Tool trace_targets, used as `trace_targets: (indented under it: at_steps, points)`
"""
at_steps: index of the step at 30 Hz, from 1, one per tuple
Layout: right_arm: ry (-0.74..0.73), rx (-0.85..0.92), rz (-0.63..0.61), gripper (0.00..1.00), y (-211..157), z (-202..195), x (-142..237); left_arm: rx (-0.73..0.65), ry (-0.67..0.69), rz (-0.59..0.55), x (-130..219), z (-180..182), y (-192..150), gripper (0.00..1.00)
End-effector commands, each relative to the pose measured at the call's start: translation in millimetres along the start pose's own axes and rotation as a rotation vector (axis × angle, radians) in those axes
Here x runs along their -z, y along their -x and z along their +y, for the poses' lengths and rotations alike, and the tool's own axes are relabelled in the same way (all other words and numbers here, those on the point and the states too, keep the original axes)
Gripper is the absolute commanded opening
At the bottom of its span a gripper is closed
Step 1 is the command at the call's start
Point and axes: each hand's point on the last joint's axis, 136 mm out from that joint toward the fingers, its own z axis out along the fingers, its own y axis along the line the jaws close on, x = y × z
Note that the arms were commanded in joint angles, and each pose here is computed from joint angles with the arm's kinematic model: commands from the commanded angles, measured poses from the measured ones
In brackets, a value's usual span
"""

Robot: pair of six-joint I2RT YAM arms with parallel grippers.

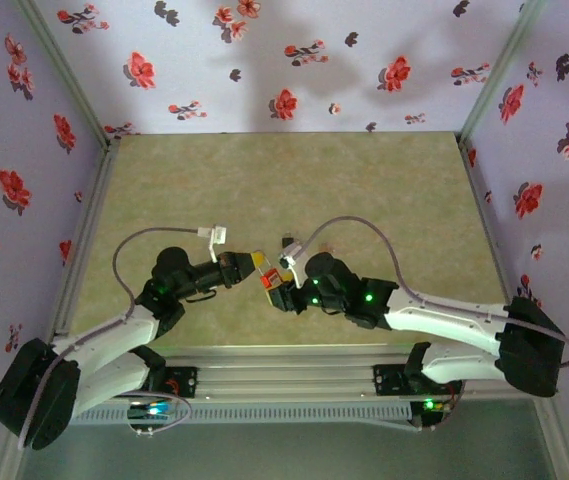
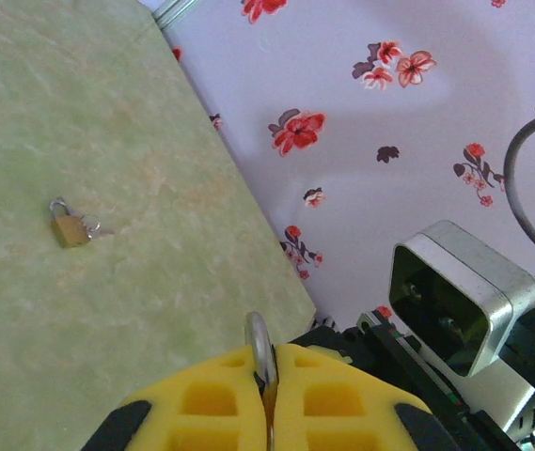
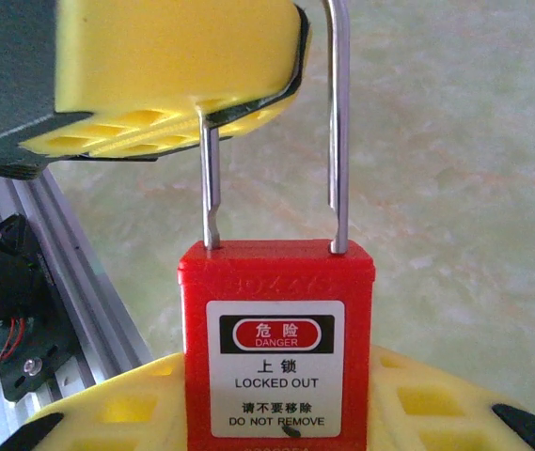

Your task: Lock with the key

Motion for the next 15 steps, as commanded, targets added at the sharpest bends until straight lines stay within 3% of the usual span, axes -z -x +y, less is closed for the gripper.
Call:
trace_targets:
  at_steps: [1, 15]
  points:
    - [-0.111, -0.003, 0.047, 0.00, -23, -27, 3, -0.098, -0.064, -0.096, 7, -21, 22, 0.00]
    - [-0.309, 0.017, -0.071, 0.00, -4, -61, 11, -0.089, -0.043, -0.067, 4, -16, 18, 0.00]
